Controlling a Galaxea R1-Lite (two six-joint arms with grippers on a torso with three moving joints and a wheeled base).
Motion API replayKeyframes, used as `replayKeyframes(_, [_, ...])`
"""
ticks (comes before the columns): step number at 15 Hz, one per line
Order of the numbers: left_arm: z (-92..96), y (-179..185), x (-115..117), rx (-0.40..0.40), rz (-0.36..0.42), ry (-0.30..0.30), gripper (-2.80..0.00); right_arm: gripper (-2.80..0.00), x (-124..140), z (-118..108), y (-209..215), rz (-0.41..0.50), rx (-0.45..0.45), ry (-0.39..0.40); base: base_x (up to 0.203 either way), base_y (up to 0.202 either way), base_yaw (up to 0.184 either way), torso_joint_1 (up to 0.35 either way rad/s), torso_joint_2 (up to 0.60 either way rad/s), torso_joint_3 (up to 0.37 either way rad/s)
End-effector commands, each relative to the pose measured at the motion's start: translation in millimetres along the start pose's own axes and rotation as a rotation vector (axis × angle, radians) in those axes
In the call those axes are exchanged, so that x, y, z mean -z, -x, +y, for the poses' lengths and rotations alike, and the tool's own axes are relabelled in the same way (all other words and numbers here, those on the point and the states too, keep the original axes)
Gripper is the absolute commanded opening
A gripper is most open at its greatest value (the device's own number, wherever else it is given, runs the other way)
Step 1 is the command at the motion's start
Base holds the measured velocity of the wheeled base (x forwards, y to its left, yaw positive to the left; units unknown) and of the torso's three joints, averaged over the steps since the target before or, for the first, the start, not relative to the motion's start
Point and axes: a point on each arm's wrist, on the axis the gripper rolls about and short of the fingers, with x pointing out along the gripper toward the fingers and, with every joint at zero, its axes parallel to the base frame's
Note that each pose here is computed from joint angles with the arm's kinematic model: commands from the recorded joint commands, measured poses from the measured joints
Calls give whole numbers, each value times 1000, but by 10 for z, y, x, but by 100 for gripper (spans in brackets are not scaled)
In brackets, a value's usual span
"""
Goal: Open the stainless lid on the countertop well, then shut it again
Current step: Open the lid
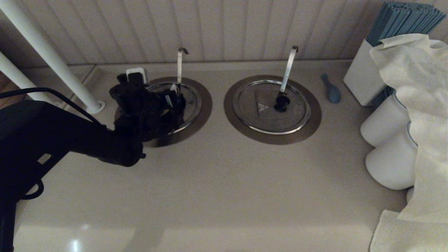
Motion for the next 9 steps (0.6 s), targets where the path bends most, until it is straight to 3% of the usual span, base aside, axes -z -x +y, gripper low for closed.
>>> replayKeyframes(1, [39, -4, -84, -8, -24, 8, 0, -280, 2, 0, -1, 1, -1, 0, 0, 0, 0, 0, 0, 0])
replayKeyframes(9, [291, -72, -293, -62, -53, 4, 0, -280, -1, 0, 1, -1, 0, 0, 0, 0, 0, 0, 0, 0])
